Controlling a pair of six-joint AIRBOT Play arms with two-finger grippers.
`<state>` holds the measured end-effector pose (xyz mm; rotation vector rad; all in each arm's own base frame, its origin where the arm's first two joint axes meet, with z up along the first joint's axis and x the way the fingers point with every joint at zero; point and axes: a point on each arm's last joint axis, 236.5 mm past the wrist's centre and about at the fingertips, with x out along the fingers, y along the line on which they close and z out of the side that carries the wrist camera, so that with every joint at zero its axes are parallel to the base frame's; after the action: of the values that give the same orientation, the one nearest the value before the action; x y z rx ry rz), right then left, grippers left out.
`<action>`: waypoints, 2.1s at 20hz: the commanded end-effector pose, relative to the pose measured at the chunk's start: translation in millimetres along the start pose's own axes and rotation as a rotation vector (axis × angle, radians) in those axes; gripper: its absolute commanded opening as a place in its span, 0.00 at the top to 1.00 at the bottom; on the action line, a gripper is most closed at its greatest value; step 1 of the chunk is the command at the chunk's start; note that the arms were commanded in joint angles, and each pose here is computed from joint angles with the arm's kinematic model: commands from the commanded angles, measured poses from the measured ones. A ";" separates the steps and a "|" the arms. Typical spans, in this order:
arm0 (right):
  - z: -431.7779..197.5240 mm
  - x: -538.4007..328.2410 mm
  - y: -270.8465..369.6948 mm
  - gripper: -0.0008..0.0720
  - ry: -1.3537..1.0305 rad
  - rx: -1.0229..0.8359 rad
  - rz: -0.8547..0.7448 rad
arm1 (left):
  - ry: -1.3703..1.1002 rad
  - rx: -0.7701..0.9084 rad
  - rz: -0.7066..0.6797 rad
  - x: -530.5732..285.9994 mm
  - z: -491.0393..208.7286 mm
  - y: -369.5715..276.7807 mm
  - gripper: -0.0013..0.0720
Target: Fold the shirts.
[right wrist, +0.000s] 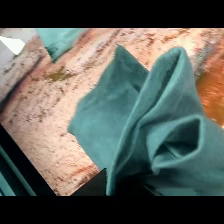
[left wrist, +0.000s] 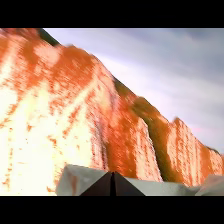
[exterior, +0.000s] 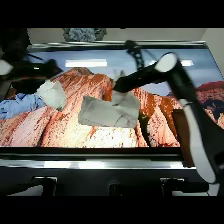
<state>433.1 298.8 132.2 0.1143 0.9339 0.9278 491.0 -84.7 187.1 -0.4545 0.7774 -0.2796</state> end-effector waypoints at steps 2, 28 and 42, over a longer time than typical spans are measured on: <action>-15.9 131.9 45.7 0.92 -0.006 0.161 0.183 | -0.198 -0.025 0.194 -126.2 38.8 58.0 0.94; -136.1 80.1 -113.7 0.93 0.148 0.457 0.206 | -0.067 -0.008 0.206 -105.9 -7.7 70.3 0.94; -102.9 -297.7 -231.8 0.93 -0.175 0.509 -0.372 | -0.102 0.047 0.210 -106.7 1.9 70.6 0.94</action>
<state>461.0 -23.9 140.1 0.3933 0.9522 0.4758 423.8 19.7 217.2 -0.3568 0.7195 -0.0729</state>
